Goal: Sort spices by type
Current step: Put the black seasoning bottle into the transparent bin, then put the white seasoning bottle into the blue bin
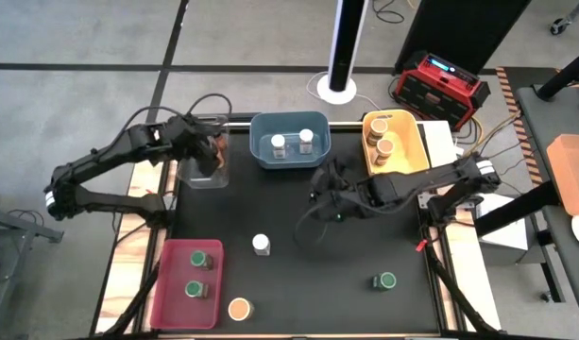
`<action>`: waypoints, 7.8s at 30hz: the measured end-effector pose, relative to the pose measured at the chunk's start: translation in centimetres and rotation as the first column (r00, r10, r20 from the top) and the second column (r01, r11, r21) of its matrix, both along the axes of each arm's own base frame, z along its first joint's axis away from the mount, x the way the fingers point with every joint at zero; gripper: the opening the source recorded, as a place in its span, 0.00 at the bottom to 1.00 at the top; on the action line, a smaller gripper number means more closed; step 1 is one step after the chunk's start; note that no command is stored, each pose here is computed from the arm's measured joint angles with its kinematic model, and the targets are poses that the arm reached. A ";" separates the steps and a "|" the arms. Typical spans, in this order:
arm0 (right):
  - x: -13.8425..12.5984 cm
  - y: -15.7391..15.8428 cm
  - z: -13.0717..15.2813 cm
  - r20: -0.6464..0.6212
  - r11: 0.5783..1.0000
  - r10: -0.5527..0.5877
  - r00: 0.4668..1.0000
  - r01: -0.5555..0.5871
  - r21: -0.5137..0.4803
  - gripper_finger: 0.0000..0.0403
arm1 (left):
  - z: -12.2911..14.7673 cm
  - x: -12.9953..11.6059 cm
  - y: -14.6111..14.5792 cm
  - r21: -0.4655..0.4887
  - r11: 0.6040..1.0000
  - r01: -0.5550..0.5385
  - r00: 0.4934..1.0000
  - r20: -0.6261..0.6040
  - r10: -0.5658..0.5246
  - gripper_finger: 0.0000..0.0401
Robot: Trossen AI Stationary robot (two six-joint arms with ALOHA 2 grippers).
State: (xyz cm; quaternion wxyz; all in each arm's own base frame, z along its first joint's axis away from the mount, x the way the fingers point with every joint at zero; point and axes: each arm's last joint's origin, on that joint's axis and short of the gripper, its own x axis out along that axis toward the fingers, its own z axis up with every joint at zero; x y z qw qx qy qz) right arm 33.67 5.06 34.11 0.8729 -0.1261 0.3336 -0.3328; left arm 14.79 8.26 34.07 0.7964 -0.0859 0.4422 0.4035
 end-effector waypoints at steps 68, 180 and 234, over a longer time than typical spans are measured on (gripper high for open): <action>0.3 -8.3 0.4 -0.018 0.993 0.018 1.000 -0.016 0.117 0.81 | -7.3 -6.6 4.2 -0.066 0.982 -0.178 0.976 0.113 0.184 0.50; 0.3 -8.5 0.1 -0.026 0.993 0.015 1.000 -0.012 0.119 0.82 | -4.8 -5.2 6.0 -0.133 0.947 -0.292 0.936 0.164 0.312 0.65; 9.3 5.8 -13.0 0.263 0.800 0.490 0.831 -0.549 0.243 0.84 | -5.1 2.0 -10.4 0.147 0.926 0.347 0.819 0.435 -0.376 0.65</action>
